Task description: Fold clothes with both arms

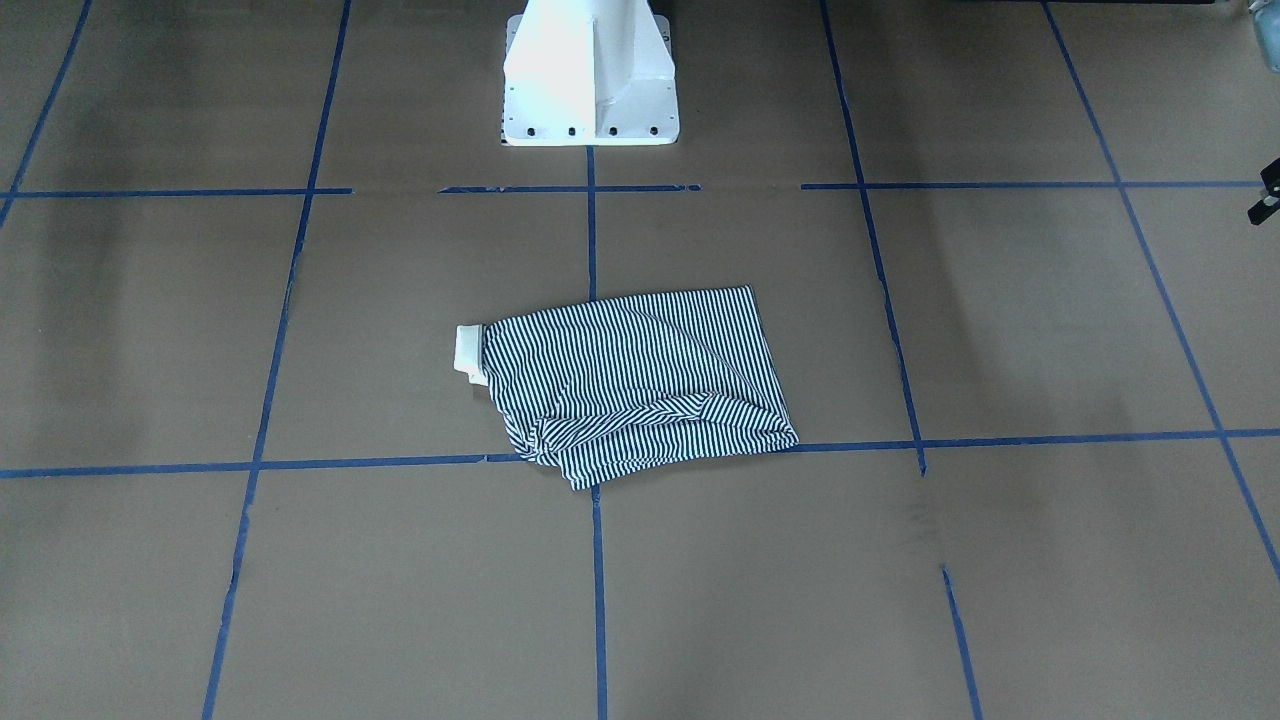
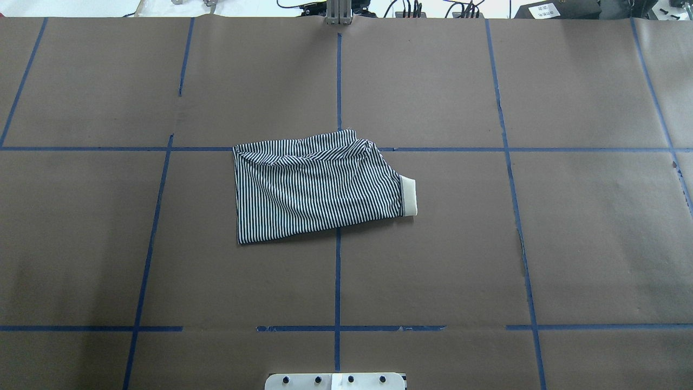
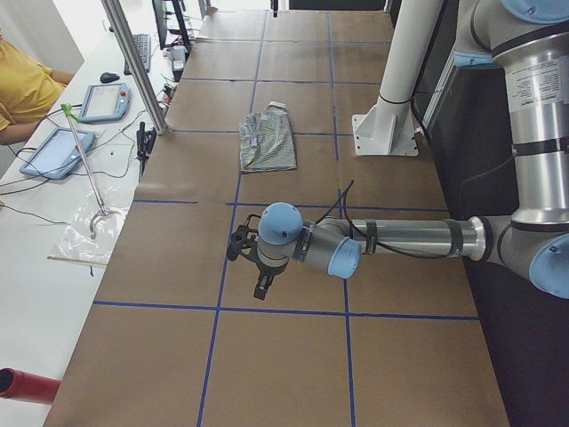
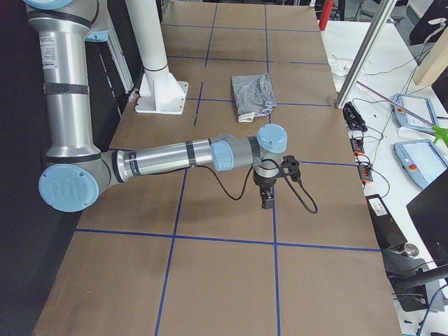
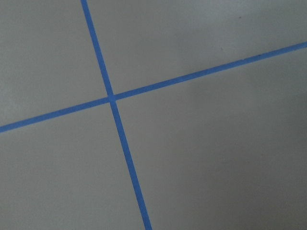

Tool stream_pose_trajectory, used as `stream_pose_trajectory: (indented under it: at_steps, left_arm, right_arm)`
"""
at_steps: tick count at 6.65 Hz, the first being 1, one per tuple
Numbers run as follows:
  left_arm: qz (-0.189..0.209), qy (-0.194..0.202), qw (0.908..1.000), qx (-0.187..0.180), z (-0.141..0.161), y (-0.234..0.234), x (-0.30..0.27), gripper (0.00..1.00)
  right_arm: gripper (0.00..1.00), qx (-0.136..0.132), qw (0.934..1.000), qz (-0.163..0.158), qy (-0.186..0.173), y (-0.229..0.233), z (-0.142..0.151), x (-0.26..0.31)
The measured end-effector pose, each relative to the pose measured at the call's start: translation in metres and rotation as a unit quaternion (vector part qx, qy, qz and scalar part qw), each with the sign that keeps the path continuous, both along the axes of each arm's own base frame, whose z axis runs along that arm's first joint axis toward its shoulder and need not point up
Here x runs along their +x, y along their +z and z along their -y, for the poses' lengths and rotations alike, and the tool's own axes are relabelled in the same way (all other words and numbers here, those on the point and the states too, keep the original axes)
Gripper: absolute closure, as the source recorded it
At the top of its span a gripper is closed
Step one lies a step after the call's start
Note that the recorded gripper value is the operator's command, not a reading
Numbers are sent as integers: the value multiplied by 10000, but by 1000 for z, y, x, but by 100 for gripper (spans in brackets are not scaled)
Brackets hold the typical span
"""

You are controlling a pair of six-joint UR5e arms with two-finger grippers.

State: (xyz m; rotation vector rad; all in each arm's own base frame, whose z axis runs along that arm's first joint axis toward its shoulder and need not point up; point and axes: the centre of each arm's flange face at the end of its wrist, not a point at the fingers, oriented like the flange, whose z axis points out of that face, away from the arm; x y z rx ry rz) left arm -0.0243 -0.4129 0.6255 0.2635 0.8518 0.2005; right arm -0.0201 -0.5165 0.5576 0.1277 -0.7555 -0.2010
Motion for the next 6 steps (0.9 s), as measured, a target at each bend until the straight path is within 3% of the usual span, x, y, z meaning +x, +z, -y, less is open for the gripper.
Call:
stream_pose_trajectory:
  at_steps: [4,6]
  left_arm:
    - [68,-1,9992,396,51,-30,5,0]
    - [62,-4,9986,521,56,-41,5,0]
  right_arm:
    - [0,263,9996,88,4,-6,1,-2]
    - [0,324,9994,114,9,-13,3,-3]
